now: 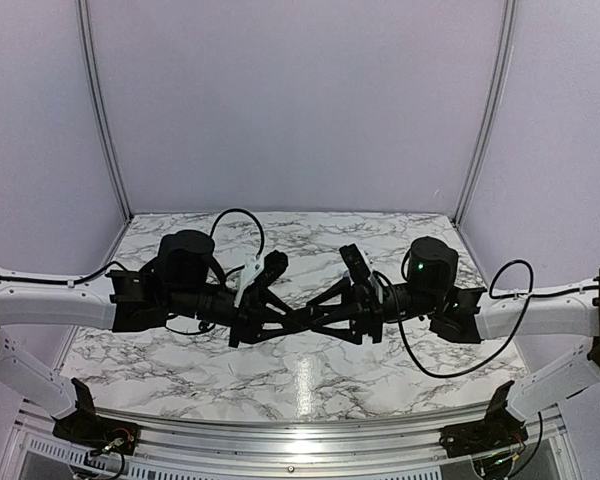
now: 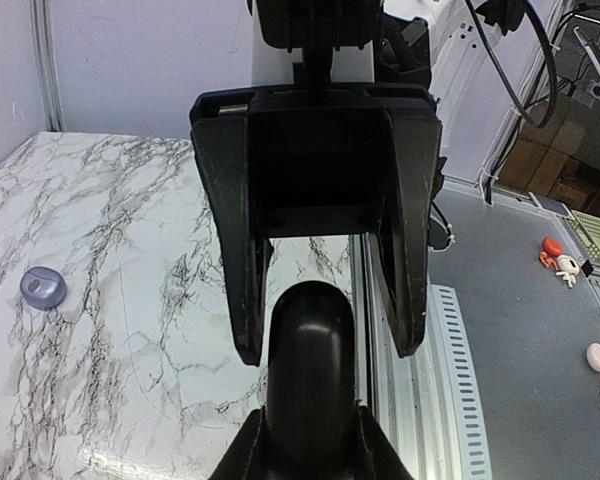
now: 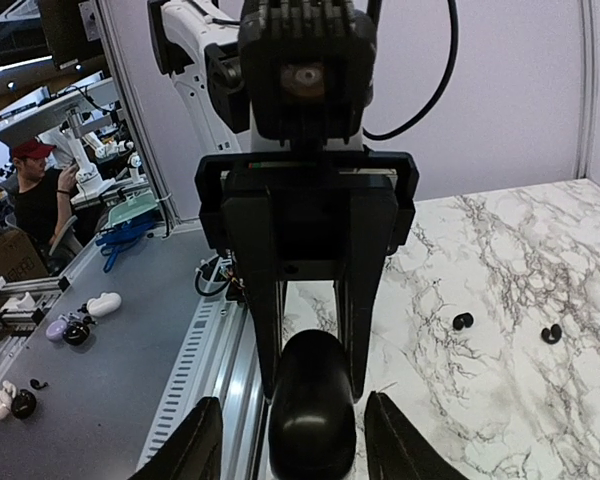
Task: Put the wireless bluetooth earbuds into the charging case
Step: Pass from the left arm to the right
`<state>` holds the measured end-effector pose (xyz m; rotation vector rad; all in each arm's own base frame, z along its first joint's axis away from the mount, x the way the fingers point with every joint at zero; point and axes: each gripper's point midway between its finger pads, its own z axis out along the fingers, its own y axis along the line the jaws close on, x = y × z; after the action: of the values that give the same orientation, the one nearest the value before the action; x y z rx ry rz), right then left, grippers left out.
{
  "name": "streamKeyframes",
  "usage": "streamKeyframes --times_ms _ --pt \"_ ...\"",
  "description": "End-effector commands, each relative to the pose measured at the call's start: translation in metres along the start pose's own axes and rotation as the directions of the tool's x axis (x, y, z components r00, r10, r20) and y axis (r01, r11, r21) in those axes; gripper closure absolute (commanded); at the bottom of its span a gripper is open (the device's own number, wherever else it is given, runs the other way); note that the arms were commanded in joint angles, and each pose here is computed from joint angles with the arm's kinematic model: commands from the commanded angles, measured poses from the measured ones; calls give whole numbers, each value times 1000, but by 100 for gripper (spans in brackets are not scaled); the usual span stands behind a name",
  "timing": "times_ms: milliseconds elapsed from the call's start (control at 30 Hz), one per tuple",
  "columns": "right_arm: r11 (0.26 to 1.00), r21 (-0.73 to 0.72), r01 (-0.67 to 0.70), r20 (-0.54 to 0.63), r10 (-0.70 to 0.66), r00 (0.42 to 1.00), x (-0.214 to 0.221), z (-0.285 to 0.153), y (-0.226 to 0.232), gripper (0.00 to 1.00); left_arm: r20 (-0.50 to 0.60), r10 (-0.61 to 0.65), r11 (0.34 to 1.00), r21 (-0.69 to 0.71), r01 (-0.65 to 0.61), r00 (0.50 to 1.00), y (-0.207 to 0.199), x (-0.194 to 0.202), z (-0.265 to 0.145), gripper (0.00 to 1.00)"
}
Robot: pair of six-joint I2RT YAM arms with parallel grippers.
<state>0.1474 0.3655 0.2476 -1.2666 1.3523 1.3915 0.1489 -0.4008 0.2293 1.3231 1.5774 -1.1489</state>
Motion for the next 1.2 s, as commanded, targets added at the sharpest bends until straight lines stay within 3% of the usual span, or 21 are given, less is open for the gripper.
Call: streamKeyframes --times_ms 0,300,933,1167 --pt "1000 -30 8 14 -8 1000 -7 2 -2 57 44 -5 1000 30 4 999 -1 -18 4 90" --pt "999 -46 -8 3 8 1000 7 3 -3 54 72 -76 995 72 71 995 6 -23 8 92" --pt "999 -1 -36 2 36 999 16 -3 -15 70 87 -133 987 102 124 987 11 -24 7 93" --pt "1000 -8 -27 14 27 1000 9 -4 -13 69 78 -139 986 101 131 987 12 -19 9 94"
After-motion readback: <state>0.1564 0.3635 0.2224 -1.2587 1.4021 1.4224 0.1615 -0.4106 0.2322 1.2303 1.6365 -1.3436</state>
